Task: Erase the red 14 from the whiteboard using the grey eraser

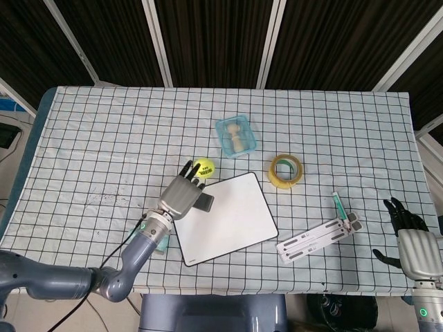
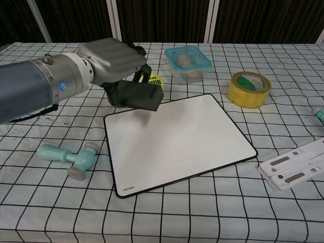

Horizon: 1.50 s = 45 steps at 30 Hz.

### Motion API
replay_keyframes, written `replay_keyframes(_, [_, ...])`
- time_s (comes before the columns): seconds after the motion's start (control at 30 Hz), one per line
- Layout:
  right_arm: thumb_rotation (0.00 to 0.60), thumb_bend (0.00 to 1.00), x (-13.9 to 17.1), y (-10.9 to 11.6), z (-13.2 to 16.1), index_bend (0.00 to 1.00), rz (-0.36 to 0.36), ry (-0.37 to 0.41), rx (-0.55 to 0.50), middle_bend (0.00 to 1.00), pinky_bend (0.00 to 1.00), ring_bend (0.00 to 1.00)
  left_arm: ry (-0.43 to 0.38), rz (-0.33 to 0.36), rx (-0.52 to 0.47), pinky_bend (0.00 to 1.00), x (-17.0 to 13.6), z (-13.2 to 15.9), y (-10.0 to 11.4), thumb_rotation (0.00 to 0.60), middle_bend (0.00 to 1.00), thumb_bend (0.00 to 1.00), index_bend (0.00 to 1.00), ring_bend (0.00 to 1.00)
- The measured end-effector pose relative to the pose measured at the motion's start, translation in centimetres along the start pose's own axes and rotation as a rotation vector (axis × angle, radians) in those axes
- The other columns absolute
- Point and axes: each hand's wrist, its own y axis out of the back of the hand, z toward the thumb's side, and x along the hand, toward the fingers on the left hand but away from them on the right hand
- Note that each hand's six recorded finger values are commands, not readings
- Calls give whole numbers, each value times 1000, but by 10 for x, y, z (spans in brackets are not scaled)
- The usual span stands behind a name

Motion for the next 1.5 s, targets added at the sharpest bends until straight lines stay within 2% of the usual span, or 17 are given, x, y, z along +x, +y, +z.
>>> replay_keyframes(0.17, [600,57,0,0,1,45,1,2,1,69,214,186,75,35,13,45,-11,-41,21,600,480,310,424,7])
replay_keyframes(0.37, [600,57,0,-1,2,46,4,5,4,69,214,186,155,12,27,42,-28,-88,16,600,480,310,423,7])
replay_keyframes(0.6, [600,58,0,-1,2,45,5,1,3,68,214,186,160,-34,29,41,-46,-113,-12,600,480,310,423,7])
replay_keyframes(0.73, [600,58,1,-1,1,46,3,0,0,68,214,186,169,-79,44,38,-52,-127,-36,600,480,310,423,7])
replay_keyframes(0.97, [600,59,0,-1,1,46,5,0,-1,69,214,186,199,-161,32,33,-53,-145,-81,600,475,310,422,7])
replay_keyframes(1.1, [600,58,0,-1,1,46,5,0,0,69,214,186,194,-179,20,32,-50,-145,-99,600,465,310,403,7])
replay_keyframes(1.23, [600,58,0,-1,1,46,6,0,0,69,214,186,176,-186,27,22,-48,-140,-111,600,385,241,314,2])
replay_keyframes(1.37, [600,60,0,0,1,46,6,-1,0,69,214,186,163,-219,39,12,-50,-137,-120,600,238,109,143,0])
replay_keyframes(1.5, [600,61,0,0,1,45,3,-3,-2,69,214,186,154,-241,51,11,-52,-134,-122,600,155,79,53,0])
